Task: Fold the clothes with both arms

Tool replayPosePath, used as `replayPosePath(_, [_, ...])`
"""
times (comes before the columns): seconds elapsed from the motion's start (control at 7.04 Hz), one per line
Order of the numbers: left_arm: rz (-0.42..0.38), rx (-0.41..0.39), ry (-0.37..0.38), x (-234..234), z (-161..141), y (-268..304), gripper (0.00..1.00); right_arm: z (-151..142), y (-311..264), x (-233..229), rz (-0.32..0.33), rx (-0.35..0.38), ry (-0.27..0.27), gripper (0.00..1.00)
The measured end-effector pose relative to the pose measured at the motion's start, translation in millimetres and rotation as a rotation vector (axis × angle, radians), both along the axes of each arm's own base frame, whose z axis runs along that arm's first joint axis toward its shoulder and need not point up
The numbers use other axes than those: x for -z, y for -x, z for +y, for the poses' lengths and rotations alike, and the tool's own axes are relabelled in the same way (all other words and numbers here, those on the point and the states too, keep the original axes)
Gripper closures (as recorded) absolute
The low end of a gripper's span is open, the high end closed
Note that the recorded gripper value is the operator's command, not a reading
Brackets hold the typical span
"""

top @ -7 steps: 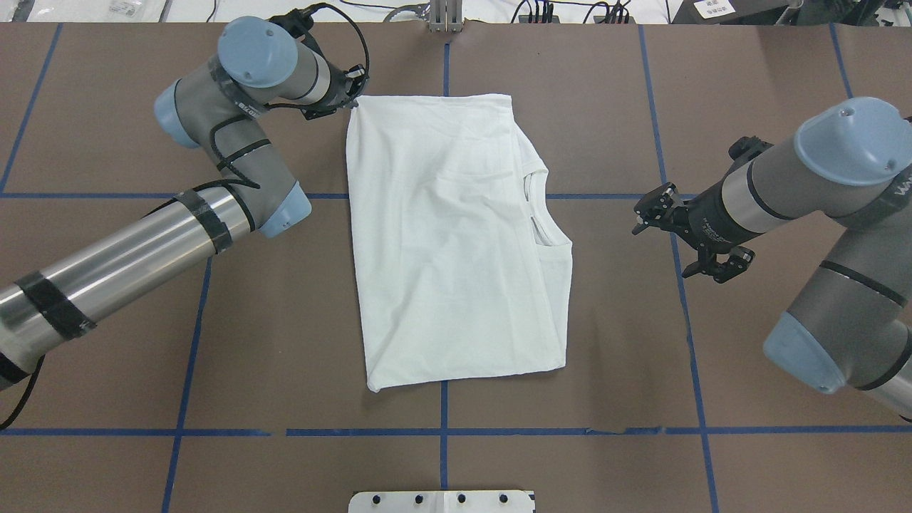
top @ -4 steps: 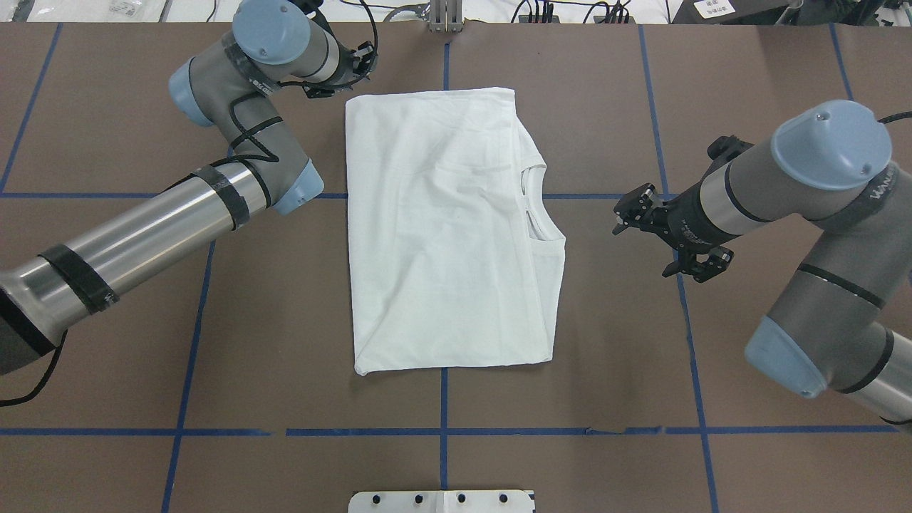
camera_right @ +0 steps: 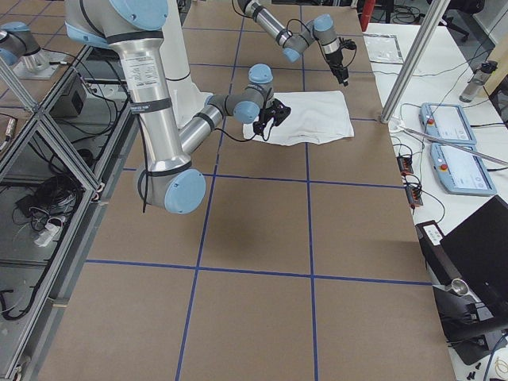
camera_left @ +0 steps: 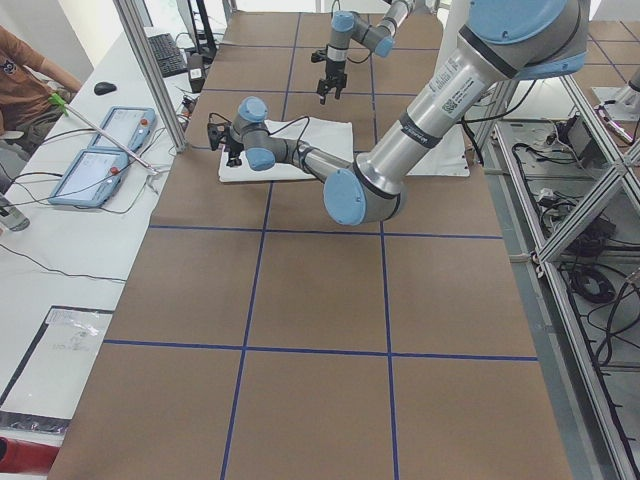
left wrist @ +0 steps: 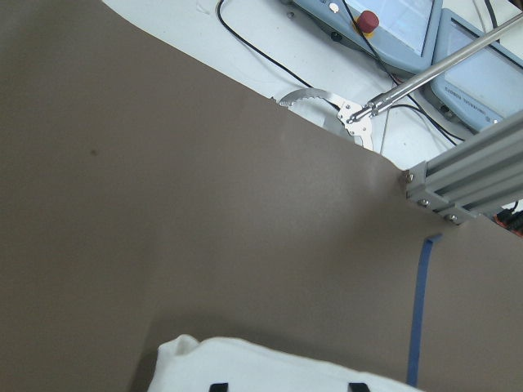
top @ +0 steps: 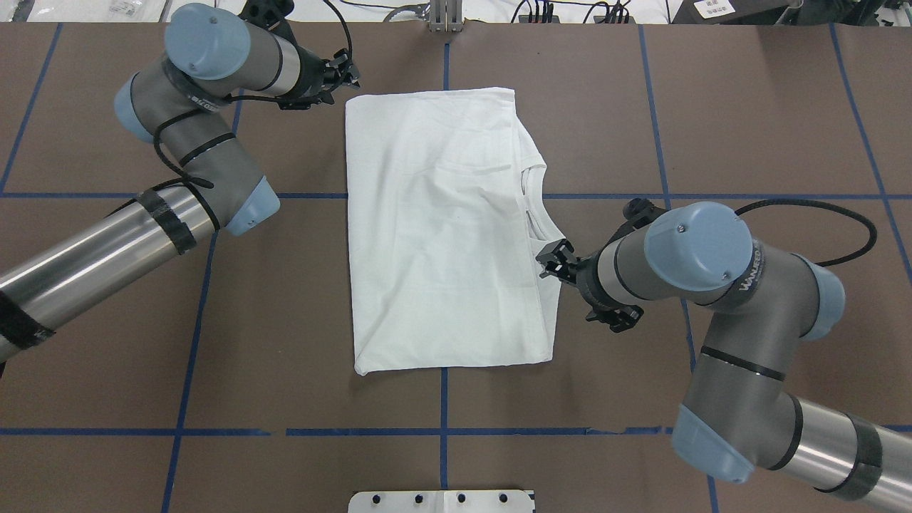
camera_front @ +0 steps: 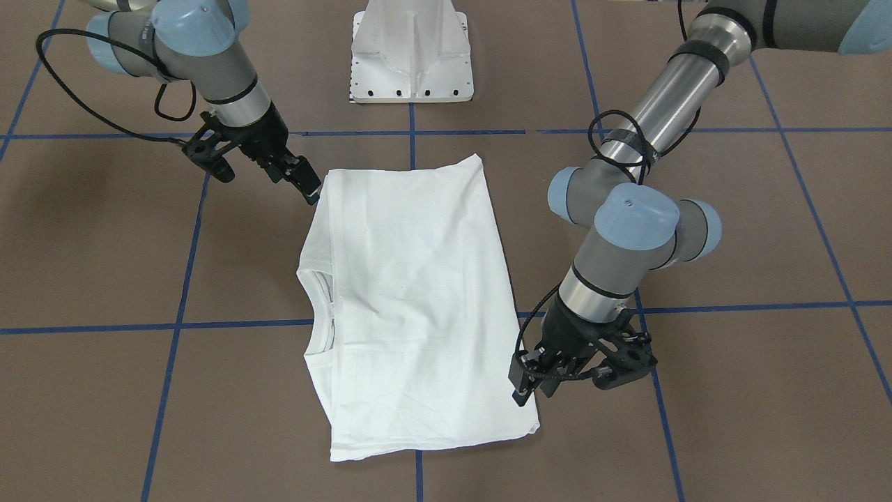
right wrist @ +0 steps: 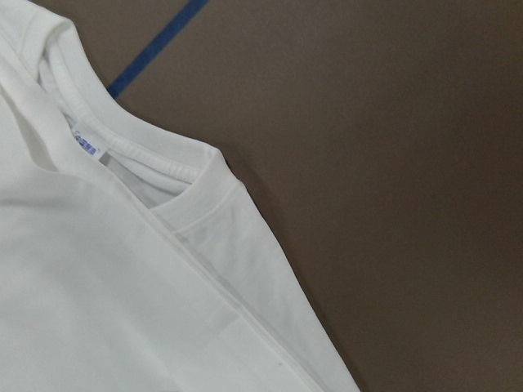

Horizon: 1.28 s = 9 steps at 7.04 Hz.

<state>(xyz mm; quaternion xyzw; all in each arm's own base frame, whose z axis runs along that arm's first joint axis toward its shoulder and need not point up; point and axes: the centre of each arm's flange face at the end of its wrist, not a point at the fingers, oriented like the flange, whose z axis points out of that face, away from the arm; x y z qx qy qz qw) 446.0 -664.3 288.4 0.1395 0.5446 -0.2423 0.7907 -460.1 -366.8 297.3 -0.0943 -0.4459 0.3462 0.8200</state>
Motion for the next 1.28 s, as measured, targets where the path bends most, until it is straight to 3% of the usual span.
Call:
replayPosePath(0.85, [0.022, -0.017, -0.009, -8.2, 24.4, 9.5, 0.35, 39.4, 64.1, -19.6, 0.066, -0.037, 0.026, 0.04])
replayPosePath(0.99, [0.025, -0.019, -0.011, -6.9, 26.9, 8.8, 0.35, 42.6, 67.3, -23.9, 0.075, -0.032, 0.029, 0.11])
replayPosePath(1.14, [0.027, -0.022, -0.012, -7.0, 29.2, 7.8, 0.35, 46.1, 71.9, -28.7, 0.085, -0.025, 0.032, 0.37])
replayPosePath(1.28, [0.028, -0.024, -0.013, -6.9, 30.4, 7.3, 0.35, 48.6, 74.6, -31.8, 0.091, -0.02, 0.033, 0.7])
